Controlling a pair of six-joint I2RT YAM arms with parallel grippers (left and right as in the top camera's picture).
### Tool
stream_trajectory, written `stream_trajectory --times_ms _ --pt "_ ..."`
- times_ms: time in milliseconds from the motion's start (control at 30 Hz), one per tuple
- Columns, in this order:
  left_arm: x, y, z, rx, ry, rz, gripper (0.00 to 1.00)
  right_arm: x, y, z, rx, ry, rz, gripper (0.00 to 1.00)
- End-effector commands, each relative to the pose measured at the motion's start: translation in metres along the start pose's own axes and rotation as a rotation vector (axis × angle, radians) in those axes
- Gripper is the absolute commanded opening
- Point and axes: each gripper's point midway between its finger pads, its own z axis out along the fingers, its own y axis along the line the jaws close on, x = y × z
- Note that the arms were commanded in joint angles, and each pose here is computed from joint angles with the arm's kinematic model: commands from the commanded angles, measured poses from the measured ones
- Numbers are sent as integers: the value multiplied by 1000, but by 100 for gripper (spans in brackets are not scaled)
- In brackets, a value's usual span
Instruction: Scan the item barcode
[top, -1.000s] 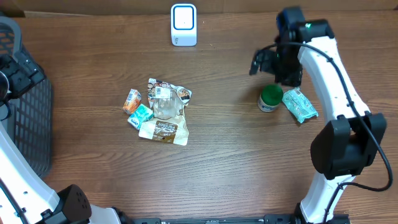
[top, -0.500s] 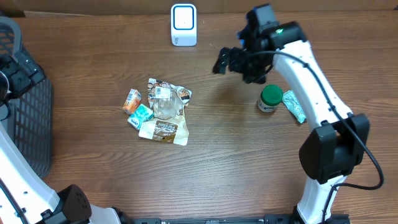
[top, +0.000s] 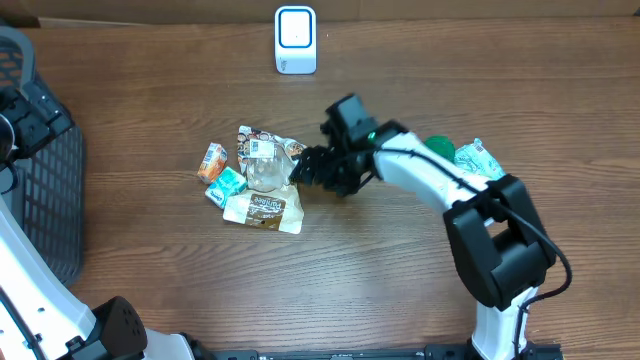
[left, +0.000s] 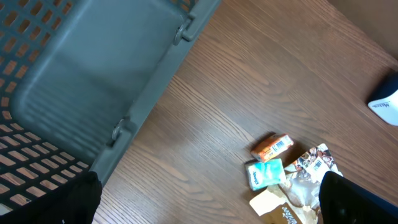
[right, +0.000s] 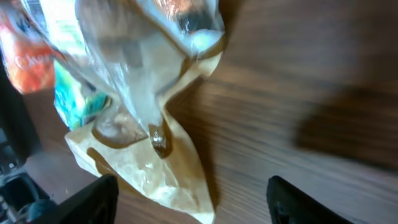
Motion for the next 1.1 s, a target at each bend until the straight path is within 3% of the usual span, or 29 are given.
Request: stream_trajectory --times_ms 0,233,400,467,600,867,1067 --pt "-3 0 -2 4 -10 19 100 12 3 11 -23 3 89 69" --pt "-3 0 -2 4 -10 19 100 19 -1 38 -8 -57 147 53" --pt "-3 0 -2 4 -10 19 100 35 -1 60 4 -24 170 49" --pt "-3 0 -2 4 -10 19 99 36 -2 63 7 -20 168 42" --pt "-3 0 -2 4 -10 19 100 32 1 57 -10 -23 141 17" --pt "-3 0 -2 4 -10 19 99 18 29 -11 -18 -61 -69 8" --pt "-3 0 -2 4 -10 19 100 9 26 -81 295 -107 -223 4"
